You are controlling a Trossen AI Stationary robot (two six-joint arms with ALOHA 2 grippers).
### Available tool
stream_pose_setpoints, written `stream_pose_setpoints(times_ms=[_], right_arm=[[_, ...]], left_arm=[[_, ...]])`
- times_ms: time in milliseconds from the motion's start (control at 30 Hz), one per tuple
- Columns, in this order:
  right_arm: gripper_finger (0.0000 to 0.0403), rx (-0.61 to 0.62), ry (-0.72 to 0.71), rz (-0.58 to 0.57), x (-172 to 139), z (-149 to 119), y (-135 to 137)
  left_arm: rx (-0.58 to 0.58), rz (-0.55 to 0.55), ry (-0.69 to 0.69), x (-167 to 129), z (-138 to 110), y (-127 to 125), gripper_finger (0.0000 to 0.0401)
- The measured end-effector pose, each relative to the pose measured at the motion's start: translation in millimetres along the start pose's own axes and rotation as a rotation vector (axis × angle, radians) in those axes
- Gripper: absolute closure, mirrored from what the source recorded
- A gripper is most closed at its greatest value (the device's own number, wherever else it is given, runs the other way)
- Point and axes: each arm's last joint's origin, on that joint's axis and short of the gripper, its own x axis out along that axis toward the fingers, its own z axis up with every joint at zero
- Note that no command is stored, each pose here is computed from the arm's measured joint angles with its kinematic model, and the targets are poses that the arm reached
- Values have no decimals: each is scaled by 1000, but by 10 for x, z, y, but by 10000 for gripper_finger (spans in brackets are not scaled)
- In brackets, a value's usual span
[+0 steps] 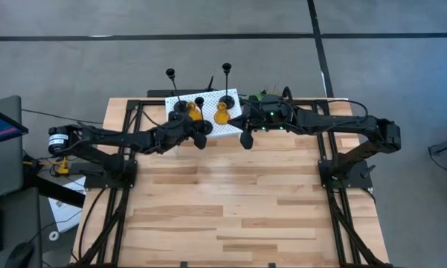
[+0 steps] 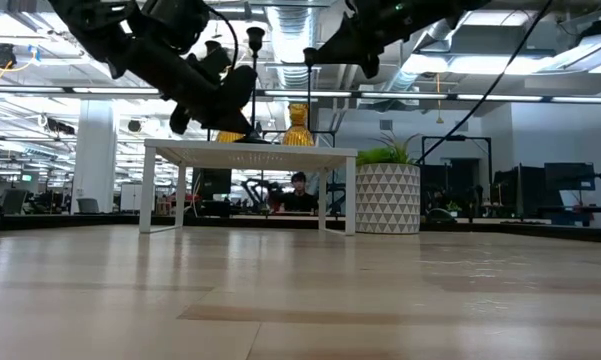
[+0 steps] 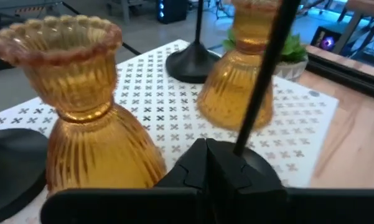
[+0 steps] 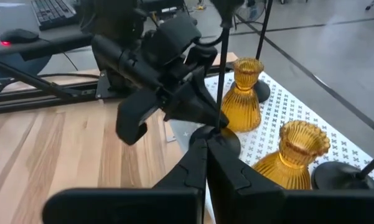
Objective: Pick & Place candle stick holders
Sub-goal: Adjust the candle holders on the shelf
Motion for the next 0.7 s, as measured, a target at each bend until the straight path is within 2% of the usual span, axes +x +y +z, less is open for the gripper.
stream_pose_setpoints(times_ms=[567,700], right_arm=[[403,-9,4,-2,0,-4,-6],[403,-9,4,-2,0,-4,-6]], left_arm=[[-28,-11,-30,60,62,95,396],[-38,-66,-41,8,115,94,396]])
